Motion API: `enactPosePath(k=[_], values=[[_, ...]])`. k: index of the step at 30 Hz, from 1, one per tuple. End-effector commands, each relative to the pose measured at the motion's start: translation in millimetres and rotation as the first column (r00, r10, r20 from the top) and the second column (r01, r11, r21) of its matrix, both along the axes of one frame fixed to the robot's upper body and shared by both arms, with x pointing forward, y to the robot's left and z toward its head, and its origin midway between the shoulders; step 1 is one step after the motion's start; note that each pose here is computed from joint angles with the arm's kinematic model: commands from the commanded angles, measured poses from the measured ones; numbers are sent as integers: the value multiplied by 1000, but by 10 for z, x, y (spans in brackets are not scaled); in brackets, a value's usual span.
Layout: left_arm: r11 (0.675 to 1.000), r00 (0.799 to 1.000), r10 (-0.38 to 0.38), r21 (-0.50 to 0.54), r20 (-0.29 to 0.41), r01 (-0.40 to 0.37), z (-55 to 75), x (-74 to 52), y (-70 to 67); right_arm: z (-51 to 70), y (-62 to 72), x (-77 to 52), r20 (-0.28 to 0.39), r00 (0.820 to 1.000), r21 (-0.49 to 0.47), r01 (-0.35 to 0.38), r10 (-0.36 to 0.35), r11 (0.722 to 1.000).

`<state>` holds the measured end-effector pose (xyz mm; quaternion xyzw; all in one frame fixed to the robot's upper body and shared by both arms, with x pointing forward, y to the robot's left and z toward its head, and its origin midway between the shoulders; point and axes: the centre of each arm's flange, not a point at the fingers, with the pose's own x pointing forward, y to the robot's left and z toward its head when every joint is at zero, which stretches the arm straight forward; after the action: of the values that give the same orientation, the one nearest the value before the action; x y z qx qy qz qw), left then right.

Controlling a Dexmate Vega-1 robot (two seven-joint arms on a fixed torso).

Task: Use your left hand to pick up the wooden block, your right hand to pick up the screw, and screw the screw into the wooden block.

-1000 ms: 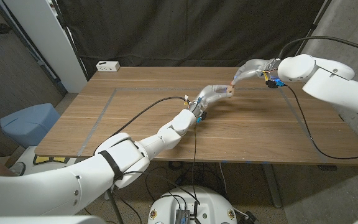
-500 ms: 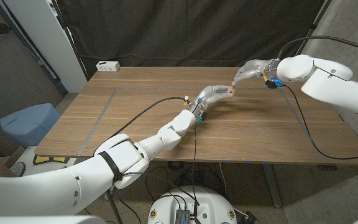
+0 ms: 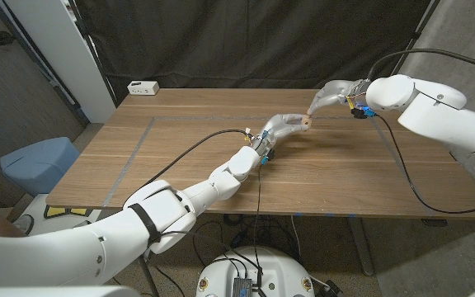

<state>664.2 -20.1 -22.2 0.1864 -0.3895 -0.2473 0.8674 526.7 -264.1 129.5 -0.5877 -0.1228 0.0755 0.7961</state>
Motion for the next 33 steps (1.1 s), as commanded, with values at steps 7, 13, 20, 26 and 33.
enactPosePath(k=[7, 13, 20, 26, 33], values=[[1000, 1000, 2, -1, -7, -2, -20, -1, -2, -28, 26, -10, 9, 1000, 6, 2, -2, 1000], [1000, 1000, 2, 0, -12, -2, -14, 11, -14, -23, 25, 2, 10, 1000, 6, 1, -1, 1000], [1000, 1000, 5, 4, -18, -5, -3, 34, -23, -20, 24, 22, 12, 1000, 10, 5, -5, 1000], [1000, 1000, 7, 5, -27, -7, 6, 55, -27, -20, 22, 41, 11, 1000, 12, 7, -7, 1000], [1000, 999, 10, 10, -34, -10, 16, 72, -31, -31, 26, 85, 8, 1000, 13, 8, -8, 1000]])
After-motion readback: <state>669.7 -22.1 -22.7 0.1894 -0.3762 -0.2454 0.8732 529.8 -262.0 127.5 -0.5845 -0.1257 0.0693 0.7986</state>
